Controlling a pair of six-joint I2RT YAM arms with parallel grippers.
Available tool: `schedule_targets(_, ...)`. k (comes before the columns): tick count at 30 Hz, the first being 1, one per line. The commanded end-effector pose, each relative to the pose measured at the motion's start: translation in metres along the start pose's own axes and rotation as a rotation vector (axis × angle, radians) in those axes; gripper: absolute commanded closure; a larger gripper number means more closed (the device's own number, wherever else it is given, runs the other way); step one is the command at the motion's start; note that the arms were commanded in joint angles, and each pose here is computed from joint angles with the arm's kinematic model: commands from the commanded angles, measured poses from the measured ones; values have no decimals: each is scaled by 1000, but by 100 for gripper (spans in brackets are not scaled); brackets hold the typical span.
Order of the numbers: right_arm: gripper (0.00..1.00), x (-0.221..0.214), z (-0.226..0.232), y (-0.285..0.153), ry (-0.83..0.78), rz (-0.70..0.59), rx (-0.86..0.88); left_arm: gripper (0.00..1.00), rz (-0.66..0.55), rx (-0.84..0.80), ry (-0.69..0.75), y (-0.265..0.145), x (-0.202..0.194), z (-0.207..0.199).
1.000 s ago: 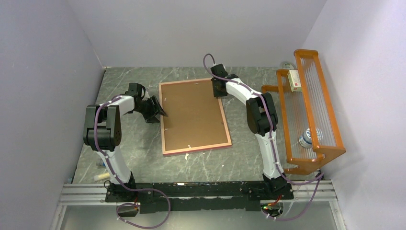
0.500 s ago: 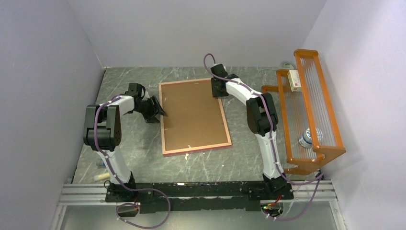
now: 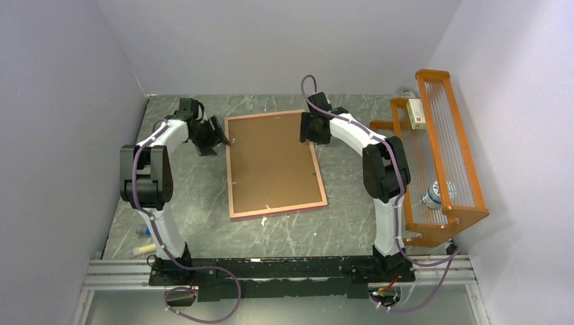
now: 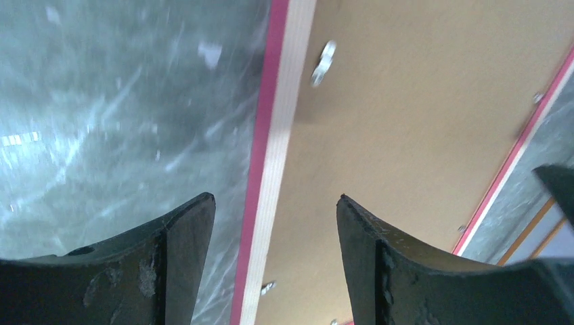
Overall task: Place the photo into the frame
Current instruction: Install the photo frame at the center of the board.
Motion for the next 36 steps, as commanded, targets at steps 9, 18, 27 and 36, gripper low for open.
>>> schedule_targets(9, 47, -30, -12, -9, 20, 57, 9, 31, -52, -13, 32, 43, 61, -17)
schedule_targets(18, 47, -34, -15, -9, 13, 62, -5, 30, -54, 50, 135, 59, 64, -13)
schedule_targets(27, 48, -40, -18, -6, 4, 70, -8, 30, -43, 273, 268, 69, 50, 1)
schedule_targets(36, 48, -43, -20, -3, -13, 76, -15, 30, -13, 299, 293, 78, 42, 4)
Point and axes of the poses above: each gripper's point midway between its finger pads, its own y axis out along the fingers, its own z axis along the line the jaws close on, x = y × z, the point moved 4 cm from there along -y, back along the fingers
